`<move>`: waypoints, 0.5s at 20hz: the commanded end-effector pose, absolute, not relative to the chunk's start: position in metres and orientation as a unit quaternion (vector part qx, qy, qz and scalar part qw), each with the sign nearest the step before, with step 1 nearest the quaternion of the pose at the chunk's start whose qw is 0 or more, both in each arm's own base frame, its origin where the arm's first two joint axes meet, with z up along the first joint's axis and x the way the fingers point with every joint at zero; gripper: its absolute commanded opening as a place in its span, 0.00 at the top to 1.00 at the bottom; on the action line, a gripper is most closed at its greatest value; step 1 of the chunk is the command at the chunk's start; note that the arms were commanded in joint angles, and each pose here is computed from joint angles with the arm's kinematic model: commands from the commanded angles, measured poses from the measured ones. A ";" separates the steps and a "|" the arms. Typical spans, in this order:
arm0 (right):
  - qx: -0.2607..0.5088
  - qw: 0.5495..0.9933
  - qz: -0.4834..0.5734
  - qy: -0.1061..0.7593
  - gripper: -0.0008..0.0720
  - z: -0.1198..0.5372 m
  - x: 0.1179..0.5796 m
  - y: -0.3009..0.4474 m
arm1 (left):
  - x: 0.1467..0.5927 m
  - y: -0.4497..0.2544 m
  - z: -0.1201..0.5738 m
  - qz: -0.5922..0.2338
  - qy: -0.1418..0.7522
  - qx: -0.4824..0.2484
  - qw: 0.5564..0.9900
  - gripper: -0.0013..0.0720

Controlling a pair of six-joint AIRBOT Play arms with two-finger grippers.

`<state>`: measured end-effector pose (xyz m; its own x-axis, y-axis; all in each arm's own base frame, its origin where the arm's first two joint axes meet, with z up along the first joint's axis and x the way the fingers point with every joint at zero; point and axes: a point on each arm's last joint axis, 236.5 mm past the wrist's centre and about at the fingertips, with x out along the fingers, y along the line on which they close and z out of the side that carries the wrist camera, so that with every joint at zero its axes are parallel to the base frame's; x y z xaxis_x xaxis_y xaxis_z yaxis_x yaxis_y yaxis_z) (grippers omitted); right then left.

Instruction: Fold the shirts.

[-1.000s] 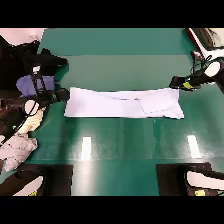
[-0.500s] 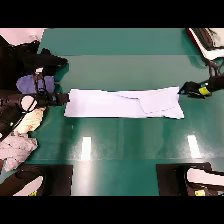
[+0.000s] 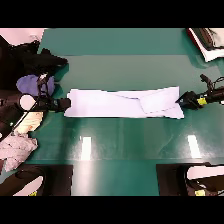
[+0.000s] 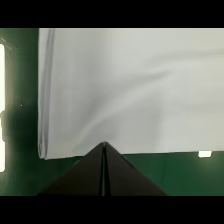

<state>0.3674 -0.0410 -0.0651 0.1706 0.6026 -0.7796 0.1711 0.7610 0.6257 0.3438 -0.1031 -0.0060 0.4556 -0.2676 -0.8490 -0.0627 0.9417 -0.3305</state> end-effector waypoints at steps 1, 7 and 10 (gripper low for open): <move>0.332 0.696 0.182 0.611 0.03 -0.078 0.376 -0.033 | 0.339 -0.110 -0.006 -0.067 0.527 -0.175 0.829 0.95; 0.306 0.697 0.208 0.614 0.23 -0.086 0.385 -0.005 | 0.339 -0.115 -0.005 -0.072 0.527 -0.188 0.826 0.95; 0.290 0.705 0.214 0.611 0.62 -0.087 0.390 0.004 | 0.339 -0.120 -0.002 -0.076 0.526 -0.204 0.822 0.95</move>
